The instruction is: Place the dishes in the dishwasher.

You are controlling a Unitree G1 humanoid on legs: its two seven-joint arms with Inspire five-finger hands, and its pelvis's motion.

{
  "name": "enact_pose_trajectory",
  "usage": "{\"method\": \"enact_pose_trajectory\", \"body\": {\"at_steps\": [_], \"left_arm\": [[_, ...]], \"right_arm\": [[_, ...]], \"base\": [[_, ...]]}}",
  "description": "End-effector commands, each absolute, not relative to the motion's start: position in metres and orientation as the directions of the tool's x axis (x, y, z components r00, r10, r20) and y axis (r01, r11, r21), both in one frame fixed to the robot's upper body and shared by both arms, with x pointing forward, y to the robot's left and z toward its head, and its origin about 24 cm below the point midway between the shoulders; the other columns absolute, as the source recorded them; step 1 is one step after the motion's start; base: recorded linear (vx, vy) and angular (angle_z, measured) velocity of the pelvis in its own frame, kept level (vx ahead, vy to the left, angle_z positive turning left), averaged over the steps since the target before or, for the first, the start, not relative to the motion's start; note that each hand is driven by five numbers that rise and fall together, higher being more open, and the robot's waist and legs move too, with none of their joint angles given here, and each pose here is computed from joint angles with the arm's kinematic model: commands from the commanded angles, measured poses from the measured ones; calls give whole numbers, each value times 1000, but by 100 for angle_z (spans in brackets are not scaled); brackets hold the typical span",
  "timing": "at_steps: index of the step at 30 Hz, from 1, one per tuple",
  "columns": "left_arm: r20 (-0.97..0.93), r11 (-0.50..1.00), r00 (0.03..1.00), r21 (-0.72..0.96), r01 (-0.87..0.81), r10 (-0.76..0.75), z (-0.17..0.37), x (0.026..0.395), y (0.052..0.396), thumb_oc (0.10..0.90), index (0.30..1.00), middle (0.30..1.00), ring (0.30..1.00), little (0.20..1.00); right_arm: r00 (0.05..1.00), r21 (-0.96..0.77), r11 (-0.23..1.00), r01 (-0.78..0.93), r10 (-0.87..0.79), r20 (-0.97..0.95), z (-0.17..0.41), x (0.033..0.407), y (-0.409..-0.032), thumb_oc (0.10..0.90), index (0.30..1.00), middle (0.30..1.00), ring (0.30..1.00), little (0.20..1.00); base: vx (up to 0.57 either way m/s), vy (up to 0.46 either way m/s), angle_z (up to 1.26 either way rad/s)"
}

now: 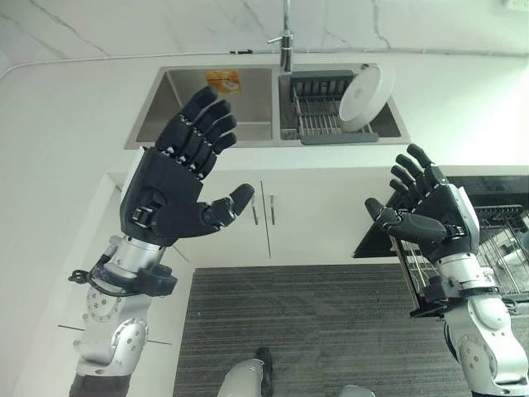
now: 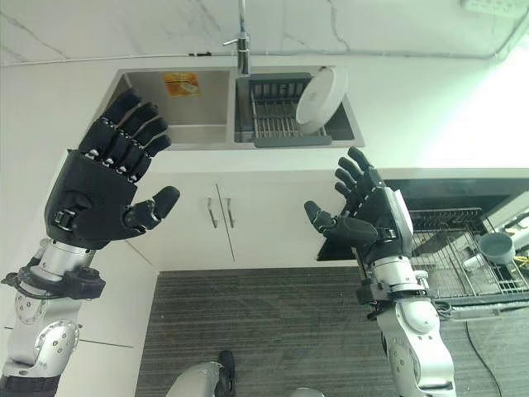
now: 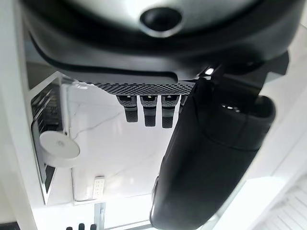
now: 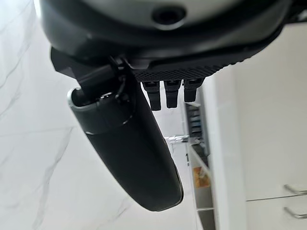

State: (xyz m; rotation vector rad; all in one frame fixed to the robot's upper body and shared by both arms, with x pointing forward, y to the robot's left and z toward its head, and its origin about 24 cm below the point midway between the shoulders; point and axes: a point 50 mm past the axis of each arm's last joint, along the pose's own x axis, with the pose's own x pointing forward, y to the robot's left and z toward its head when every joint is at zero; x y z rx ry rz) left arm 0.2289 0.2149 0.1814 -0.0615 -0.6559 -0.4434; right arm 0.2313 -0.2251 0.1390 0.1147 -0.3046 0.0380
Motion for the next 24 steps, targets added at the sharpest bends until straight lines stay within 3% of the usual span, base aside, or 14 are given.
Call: {"method": "enact_pose_trajectory", "body": {"at_steps": [1,3,13,24], "left_arm": [[803,922,454,314,228,-386,232,203,200,800,900,900,900,900],[802,929,471,332,160,-368,240,208,202,800,900,900,900,900],[800,942,498,294,164,-336,236,211,202,800,900,900,900,900],[842,926,467,92,367,-269,226,206,195,800,900,900,900,900]], "right_arm": [[799,22,998,-61,35,601,188,225,-218,800,900,900,900,900],[784,18,999,-51,29,621,193,225,-221,800,900,900,900,900],[747,-10,996,-87,72,661,201,223,-219,800,900,900,900,900],[772,-69,991,-117,134,621,211,230,-224,800,900,900,900,900]], "base": [[91,63,-22],[149,-160,-70],[181,-315,5],[136,-237,12]]}}
